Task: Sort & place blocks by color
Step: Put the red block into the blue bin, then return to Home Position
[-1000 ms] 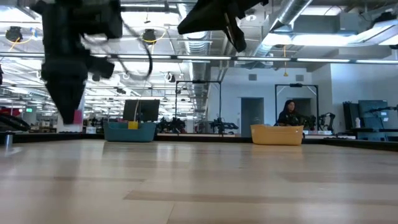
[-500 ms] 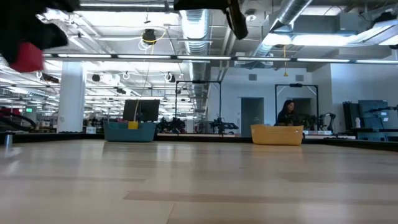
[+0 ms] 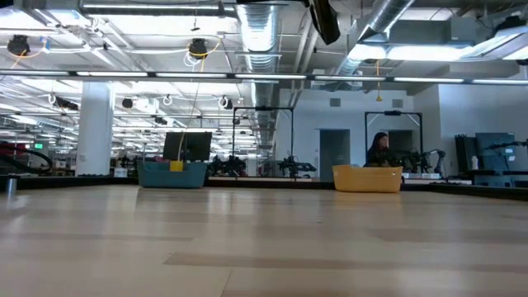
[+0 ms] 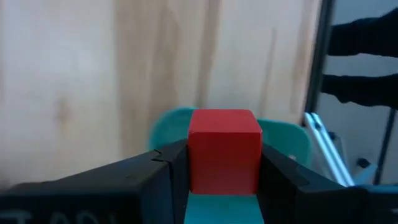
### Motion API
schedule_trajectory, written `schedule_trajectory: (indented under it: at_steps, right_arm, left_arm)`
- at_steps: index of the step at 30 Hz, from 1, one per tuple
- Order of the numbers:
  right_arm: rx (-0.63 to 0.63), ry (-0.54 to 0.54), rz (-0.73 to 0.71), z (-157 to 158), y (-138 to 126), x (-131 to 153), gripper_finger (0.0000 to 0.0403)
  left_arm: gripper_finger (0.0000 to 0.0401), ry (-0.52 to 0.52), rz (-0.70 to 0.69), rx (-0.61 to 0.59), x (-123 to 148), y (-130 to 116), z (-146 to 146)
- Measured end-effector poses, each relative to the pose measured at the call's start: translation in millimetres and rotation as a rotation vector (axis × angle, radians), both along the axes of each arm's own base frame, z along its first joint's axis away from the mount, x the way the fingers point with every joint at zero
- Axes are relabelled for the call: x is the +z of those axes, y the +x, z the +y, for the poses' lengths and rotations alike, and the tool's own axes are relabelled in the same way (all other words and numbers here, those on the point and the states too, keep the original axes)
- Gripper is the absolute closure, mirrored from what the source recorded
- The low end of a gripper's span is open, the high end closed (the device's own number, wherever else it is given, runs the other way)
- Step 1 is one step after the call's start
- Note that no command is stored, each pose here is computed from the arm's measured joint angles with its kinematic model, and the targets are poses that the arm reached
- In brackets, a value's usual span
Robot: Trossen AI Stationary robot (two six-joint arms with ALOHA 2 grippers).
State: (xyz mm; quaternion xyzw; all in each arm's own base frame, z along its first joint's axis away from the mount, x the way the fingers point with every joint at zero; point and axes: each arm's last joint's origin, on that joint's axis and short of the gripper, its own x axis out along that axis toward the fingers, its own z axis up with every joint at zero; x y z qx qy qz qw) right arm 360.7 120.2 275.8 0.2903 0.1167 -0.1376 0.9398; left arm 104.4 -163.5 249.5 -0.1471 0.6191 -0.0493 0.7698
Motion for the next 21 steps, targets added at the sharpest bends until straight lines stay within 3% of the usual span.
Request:
schedule_trajectory:
  at_steps: [5, 11, 21]
  right_arm:
    - [-0.001, 0.005, -0.002, 0.3, -0.1, 0.0, 0.039]
    - [-0.005, -0.003, -0.023, 13.9, -5.1, 1.5, 0.039]
    - [-0.029, 0.051, -0.084, 52.5, -23.4, 4.8, 0.039]
  left_arm:
    - [0.0279, -0.046, 0.011, -0.02, -11.6, -7.5, -29.5]
    - [0.0273, 0.04, 0.071, 0.0, -35.8, -13.6, -49.6]
    - [0.0203, 0.12, 0.106, -0.006, -56.2, -17.8, -62.0]
